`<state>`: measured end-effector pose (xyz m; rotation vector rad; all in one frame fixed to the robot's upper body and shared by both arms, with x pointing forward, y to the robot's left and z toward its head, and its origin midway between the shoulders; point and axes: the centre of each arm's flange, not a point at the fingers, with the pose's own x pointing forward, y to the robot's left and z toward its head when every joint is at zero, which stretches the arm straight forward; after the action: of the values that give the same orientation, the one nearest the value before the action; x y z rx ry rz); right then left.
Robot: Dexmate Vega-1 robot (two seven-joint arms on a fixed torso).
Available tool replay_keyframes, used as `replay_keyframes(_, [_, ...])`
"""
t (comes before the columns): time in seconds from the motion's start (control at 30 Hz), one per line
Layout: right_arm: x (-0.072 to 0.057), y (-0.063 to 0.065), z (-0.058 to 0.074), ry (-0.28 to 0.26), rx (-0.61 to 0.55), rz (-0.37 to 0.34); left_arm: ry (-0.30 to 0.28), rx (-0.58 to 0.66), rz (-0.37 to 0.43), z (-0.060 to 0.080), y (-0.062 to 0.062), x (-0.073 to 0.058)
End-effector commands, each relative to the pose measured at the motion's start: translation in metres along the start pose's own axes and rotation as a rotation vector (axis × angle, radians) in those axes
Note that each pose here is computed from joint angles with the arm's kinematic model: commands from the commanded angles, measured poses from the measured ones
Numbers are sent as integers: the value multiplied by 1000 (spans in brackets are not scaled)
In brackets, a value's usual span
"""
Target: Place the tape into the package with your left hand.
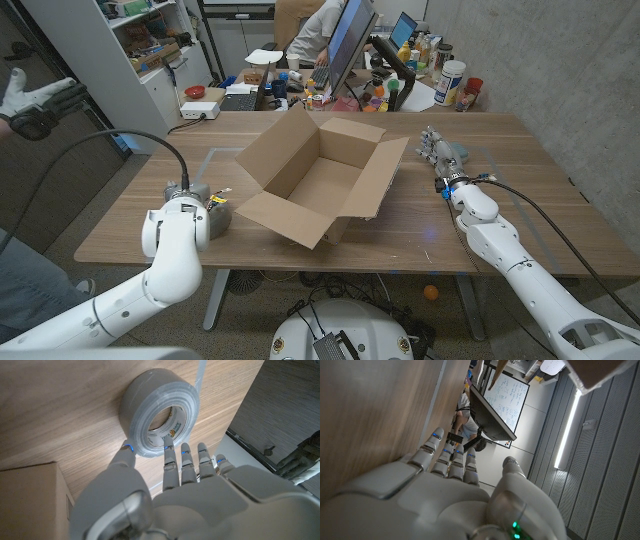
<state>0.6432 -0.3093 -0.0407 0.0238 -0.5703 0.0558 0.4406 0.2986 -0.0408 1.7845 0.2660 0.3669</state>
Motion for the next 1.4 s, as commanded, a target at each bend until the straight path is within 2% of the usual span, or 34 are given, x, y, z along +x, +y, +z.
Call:
replay_keyframes(0.03, [1,-4,-6,4,8,-1,30,-142,-85,5,-9,19])
replay_keyframes(0.4, [5,-8,-6,0,13,-2,38,-138,-99,19,-10,18])
replay_keyframes(0.8, [9,-7,-10,5,30,-4,71,-125,-163,34,-16,18])
replay_keyframes(1.03, [6,-9,-14,4,48,-21,136,-68,-199,48,-26,21])
replay_keyframes(1.13, [4,-11,-14,0,51,-25,165,-78,-179,53,-28,22])
replay_keyframes(1.2, [3,-13,-13,-7,54,-30,181,-99,-103,54,-29,20])
replay_keyframes(1.3, [2,-16,-10,-16,49,-36,168,-137,-9,56,-30,16])
replay_keyframes(1.4, [1,-18,-7,-20,46,-35,146,-157,37,57,-29,13])
